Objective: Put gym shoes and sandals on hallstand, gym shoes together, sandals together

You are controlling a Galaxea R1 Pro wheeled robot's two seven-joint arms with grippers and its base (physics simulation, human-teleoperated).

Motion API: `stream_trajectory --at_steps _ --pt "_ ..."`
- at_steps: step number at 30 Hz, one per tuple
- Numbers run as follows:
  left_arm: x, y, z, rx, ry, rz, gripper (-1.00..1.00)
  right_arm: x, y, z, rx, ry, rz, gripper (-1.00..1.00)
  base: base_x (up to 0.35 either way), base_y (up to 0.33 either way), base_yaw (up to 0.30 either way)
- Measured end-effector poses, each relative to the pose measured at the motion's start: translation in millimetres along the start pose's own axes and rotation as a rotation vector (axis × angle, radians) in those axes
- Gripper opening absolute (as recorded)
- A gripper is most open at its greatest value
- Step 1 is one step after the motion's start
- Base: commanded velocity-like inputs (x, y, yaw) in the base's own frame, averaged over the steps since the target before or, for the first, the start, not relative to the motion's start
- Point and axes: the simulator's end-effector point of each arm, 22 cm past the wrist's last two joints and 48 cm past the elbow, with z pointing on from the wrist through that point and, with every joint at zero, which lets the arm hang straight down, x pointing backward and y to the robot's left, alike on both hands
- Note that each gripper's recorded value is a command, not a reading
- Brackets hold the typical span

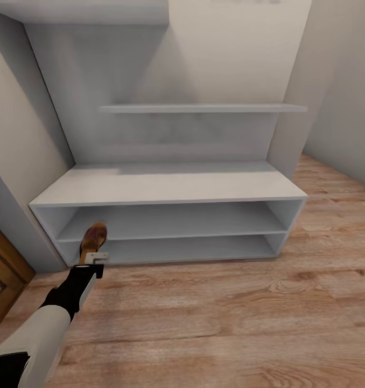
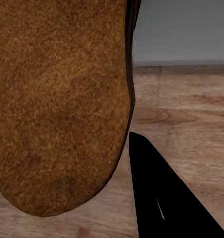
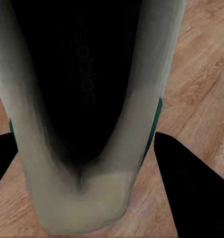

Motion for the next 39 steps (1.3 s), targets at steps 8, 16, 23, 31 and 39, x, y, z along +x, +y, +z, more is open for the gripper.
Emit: stream_trajectory --at_steps 8,16,23,31,39 --pt "-3.8 0.6 -0.8 -0.001 -0.008 -0.002 -1.0 -0.9 -0.9 0.2 0.001 -0.001 0.0 -1.0 0.33 -0.017 0.0" --pt "-4.7 2.3 -0.8 -0.003 -0.011 -0.005 -1.0 -1.1 -1.2 0.2 0.002 -0.002 0.0 -1.0 0.321 -0.091 0.0" --pt "-4.6 5.1 -0.4 -0.007 -0.011 -0.008 -1.0 -1.0 -1.1 0.2 0.002 -0.002 -0.001 -1.0 0.338 -0.008 0.0" --pt "-4.8 4.9 -0.4 -0.011 -0.013 -0.006 -1.0 -1.0 -1.2 0.4 0.002 -0.002 0.0 -1.0 0.14 0.0 0.0" --pt "-4.7 3.4 -0.9 -0.008 -0.012 -0.005 -1.0 -1.1 -1.2 0.3 0.002 -0.002 0.0 -1.0 0.193 0.0 0.0"
